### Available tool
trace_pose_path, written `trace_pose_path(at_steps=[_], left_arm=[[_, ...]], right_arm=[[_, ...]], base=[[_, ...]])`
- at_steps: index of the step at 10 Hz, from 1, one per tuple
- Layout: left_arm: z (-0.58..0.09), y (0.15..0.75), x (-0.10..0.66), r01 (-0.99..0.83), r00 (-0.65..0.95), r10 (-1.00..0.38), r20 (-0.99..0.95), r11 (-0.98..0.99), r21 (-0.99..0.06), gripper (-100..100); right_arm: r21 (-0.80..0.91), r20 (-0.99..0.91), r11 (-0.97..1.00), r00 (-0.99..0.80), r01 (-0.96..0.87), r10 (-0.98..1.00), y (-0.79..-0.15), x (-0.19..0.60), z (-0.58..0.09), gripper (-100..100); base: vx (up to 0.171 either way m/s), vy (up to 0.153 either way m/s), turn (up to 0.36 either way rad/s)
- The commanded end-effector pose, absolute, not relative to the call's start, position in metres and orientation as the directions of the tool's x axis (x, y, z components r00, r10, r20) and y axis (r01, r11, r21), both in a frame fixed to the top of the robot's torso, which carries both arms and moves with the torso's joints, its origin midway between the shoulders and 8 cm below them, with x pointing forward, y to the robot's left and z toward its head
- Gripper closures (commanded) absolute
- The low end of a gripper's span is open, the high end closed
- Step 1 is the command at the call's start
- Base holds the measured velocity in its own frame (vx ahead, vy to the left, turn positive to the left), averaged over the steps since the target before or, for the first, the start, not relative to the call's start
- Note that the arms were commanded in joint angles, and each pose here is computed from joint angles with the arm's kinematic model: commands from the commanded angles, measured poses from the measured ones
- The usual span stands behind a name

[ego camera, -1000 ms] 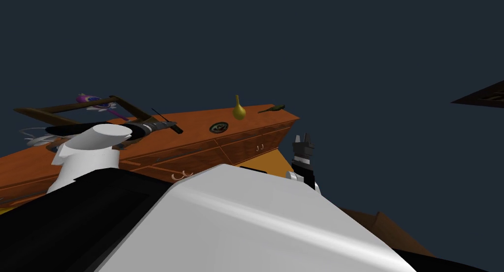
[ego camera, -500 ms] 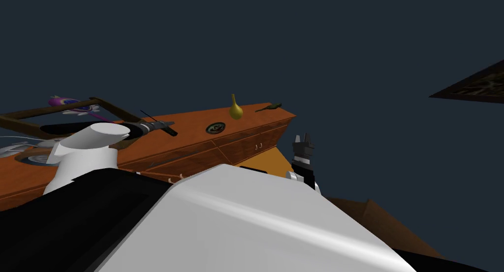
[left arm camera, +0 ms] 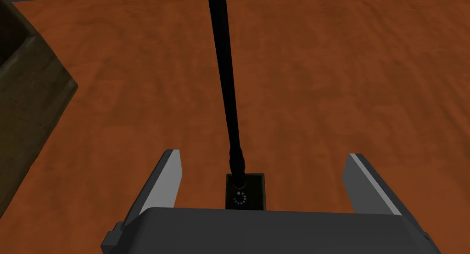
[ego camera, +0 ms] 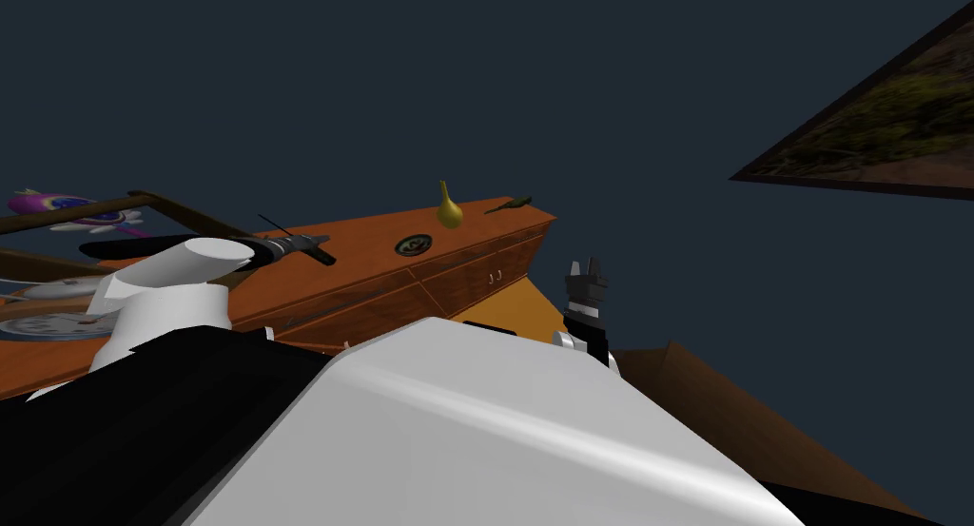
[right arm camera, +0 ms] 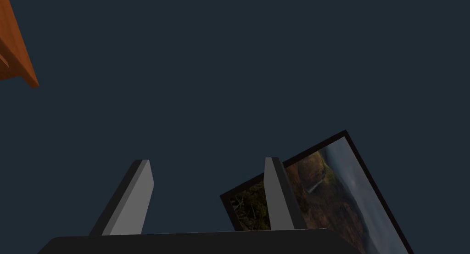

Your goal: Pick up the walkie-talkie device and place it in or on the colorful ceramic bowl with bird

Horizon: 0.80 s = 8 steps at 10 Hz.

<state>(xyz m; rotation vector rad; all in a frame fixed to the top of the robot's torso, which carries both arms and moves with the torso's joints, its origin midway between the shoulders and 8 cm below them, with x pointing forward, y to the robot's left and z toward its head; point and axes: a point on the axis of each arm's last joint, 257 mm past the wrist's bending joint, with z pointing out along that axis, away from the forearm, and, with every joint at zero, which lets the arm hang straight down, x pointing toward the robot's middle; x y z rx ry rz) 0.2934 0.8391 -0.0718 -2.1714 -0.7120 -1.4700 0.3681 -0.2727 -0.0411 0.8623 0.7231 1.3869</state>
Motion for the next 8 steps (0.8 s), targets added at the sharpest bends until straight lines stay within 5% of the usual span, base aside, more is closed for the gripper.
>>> trace_pose_path(at_steps=[1, 2, 6, 7, 8], left_arm=[[-0.0718, 0.8391, 0.2934, 0.623, 0.309, 0.177, 0.934, -0.780, -0.058, -100], [-0.0718, 0.8398, 0.2930, 0.625, 0.308, 0.178, 0.935, -0.779, -0.058, 100], [-0.0714, 0.8398, 0.2931, 0.625, 0.308, 0.177, 0.935, -0.779, -0.058, 100], [-0.0714, 0.8398, 0.2930, 0.625, 0.308, 0.177, 0.935, -0.779, -0.058, 0], [-0.0715, 0.8342, 0.2969, 0.608, 0.313, 0.171, 0.934, -0.792, -0.058, 100]], right_arm=[[0.853, 0.060, -0.015, 0.069, -0.521, 0.996, -0.2727, 0.3681, -0.0411, 0], [0.853, 0.059, -0.015, 0.069, -0.521, 0.996, -0.2728, 0.3681, -0.0411, 0], [0.853, 0.059, -0.015, 0.069, -0.521, 0.996, -0.2728, 0.3680, -0.0411, 0], [0.853, 0.059, -0.015, 0.069, -0.521, 0.996, -0.2728, 0.3680, -0.0411, 0], [0.853, 0.059, -0.015, 0.069, -0.521, 0.996, -0.2728, 0.3680, -0.0411, 0]], base=[[-0.031, 0.003, -0.029], [-0.006, 0.001, 0.006], [0.000, 0.000, 0.000], [0.000, 0.000, 0.000], [0.057, -0.009, 0.162]])
